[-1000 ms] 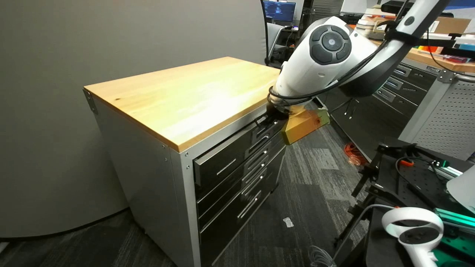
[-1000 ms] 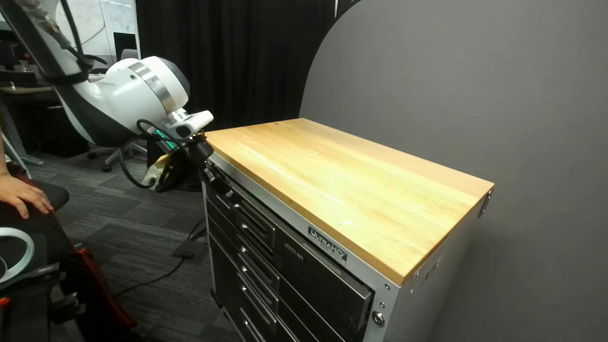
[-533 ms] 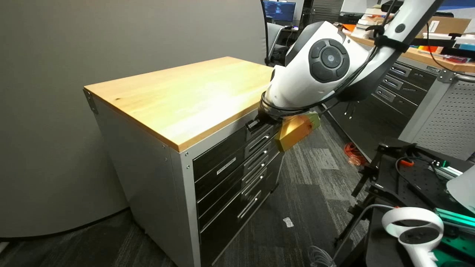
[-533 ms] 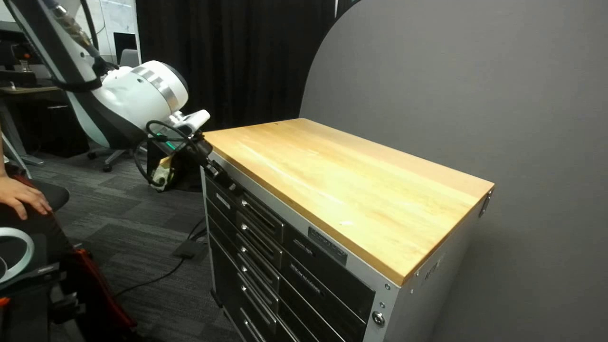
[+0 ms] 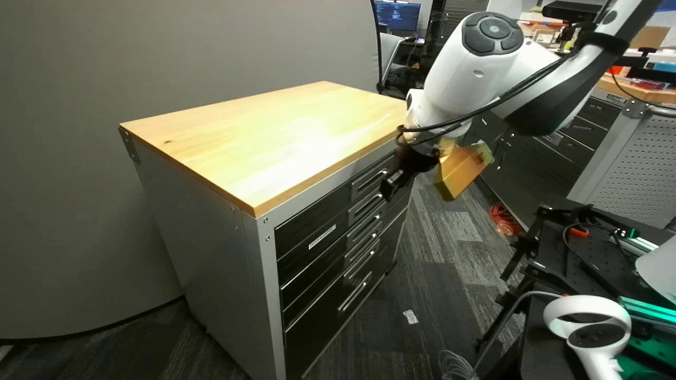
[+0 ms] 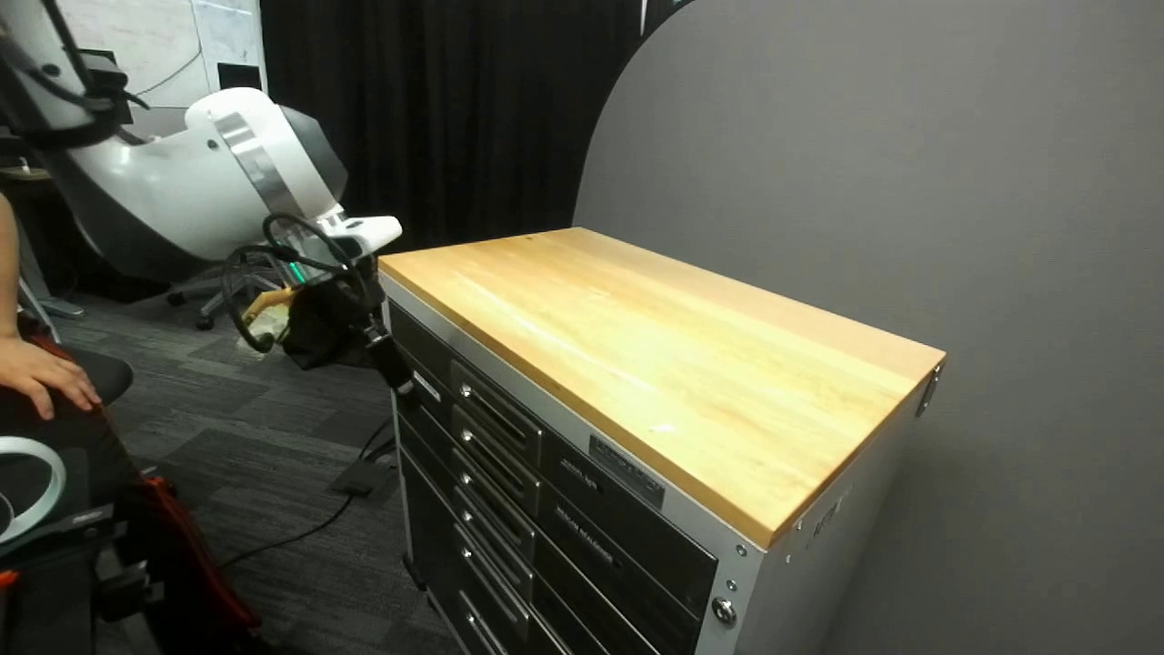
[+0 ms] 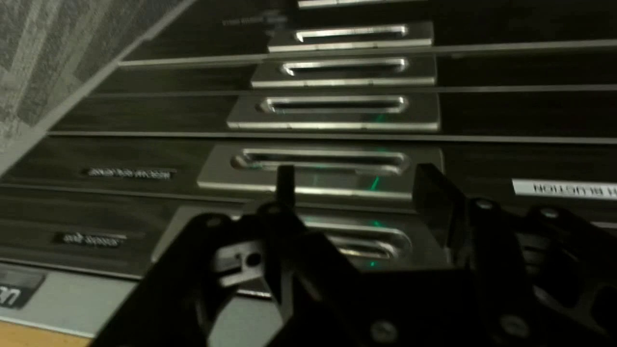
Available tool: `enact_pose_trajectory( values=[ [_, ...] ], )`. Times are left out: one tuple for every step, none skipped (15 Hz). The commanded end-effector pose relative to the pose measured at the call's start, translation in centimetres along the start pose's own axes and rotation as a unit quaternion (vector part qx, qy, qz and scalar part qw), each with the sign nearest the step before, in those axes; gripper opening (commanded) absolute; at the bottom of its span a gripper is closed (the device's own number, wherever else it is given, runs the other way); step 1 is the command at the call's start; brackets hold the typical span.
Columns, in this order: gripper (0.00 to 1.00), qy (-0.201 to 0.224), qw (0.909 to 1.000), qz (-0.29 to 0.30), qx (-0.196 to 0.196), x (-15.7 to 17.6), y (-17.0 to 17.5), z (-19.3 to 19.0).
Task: Put the black screwdriver inside the topmost drawer then close the drawer
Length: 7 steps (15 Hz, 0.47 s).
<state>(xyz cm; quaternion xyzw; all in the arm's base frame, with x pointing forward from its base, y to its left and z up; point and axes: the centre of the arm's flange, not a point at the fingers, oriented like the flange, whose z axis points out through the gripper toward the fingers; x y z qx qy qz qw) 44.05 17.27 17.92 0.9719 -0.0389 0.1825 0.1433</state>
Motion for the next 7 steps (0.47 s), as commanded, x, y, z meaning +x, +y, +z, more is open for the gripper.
enact_pose_trajectory(
  values=[
    [0.96, -0.087, 0.9951, -0.044, 0.017, 1.3, 3.8, -6.6],
    [0.99, -0.104, 0.9924, -0.058, 0.032, 0.5, 3.9, -6.8],
    [1.00, -0.124, 0.9890, -0.068, 0.043, -0.1, 3.9, -7.0],
    [1.00, -0.151, 0.9846, -0.072, 0.050, -0.6, 3.8, -7.2],
    [1.00, -0.112, 0.9919, -0.051, 0.032, -4.4, 0.9, -1.3],
    [1.00, -0.127, 0.9892, -0.058, 0.043, -4.8, 0.7, -1.5],
    [1.00, -0.133, 0.9881, -0.061, 0.047, -5.0, 0.7, -1.6]
  ],
)
